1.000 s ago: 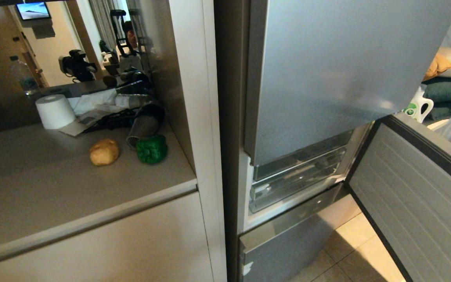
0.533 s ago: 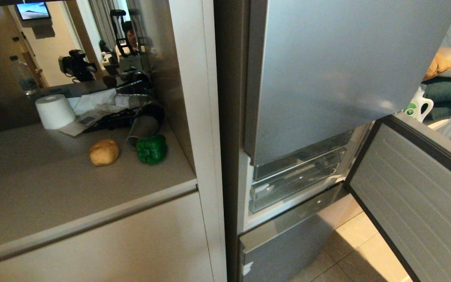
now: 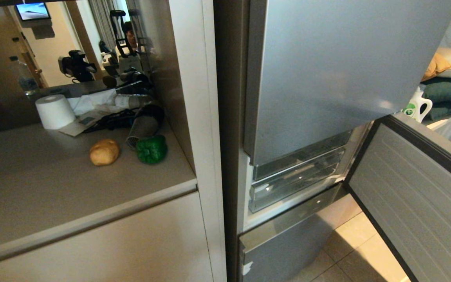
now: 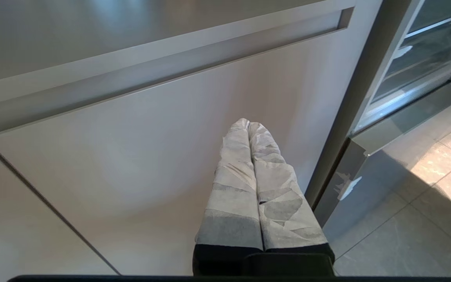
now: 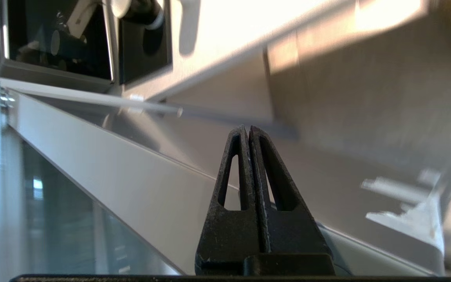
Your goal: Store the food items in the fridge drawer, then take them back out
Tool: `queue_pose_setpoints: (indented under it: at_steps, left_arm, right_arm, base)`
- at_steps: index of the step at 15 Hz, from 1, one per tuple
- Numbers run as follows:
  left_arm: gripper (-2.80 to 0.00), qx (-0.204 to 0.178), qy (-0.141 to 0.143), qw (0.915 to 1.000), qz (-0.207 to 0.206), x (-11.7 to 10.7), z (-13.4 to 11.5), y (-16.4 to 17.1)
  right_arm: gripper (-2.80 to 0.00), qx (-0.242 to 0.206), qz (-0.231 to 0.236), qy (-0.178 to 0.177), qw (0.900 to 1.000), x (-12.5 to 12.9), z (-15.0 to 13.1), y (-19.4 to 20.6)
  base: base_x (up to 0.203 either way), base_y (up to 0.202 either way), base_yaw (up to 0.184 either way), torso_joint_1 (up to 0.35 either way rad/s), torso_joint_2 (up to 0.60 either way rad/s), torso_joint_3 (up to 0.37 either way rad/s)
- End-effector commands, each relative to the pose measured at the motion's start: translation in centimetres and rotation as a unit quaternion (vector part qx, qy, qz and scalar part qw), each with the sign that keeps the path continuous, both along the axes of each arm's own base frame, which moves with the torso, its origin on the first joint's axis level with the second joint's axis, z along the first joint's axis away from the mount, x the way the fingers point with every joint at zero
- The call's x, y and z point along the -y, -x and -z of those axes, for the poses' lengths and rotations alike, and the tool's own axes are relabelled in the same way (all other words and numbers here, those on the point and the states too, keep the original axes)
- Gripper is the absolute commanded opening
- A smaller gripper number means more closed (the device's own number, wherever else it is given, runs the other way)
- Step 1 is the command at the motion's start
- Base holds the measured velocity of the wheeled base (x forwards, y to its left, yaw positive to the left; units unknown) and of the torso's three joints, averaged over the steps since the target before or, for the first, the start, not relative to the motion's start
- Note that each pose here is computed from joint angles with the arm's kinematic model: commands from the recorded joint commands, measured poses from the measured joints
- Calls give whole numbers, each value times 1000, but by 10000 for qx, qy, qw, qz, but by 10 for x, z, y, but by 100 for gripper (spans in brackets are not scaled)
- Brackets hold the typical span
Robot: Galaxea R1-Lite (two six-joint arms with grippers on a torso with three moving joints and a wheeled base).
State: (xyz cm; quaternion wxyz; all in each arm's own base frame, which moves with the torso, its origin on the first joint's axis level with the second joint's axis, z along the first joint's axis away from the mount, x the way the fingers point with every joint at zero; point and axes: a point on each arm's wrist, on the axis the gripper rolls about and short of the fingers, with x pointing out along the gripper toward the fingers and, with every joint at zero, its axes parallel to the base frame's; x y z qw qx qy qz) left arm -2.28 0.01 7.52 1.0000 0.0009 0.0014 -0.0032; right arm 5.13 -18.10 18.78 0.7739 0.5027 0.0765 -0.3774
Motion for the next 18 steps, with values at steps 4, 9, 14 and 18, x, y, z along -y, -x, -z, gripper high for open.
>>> queue_pose_setpoints:
  at_steps: [4,9,14,18]
  left_arm:
    - [-280,-9,1,10000,-1,0,0,0]
    - [-280,-9,1,10000,-1,0,0,0]
    - [-280,-9,1,10000,-1,0,0,0]
    - [-280,-9,1,10000,-1,0,0,0]
  right_arm:
    - [-280,175,126,-531,9984,-18,-16,3]
    - [-280,654,-618,-418,9951,-38,-41,-4]
    - [-280,773,-306,-1111,9903,-52,-40,0]
    - [-280,555,200,-1091,9923,-54,-39,8]
  base:
    - [0,0,0,0,0,0]
    - [0,0,0,0,0,0]
    - [0,0,0,0,0,0]
    - [0,0,0,0,0,0]
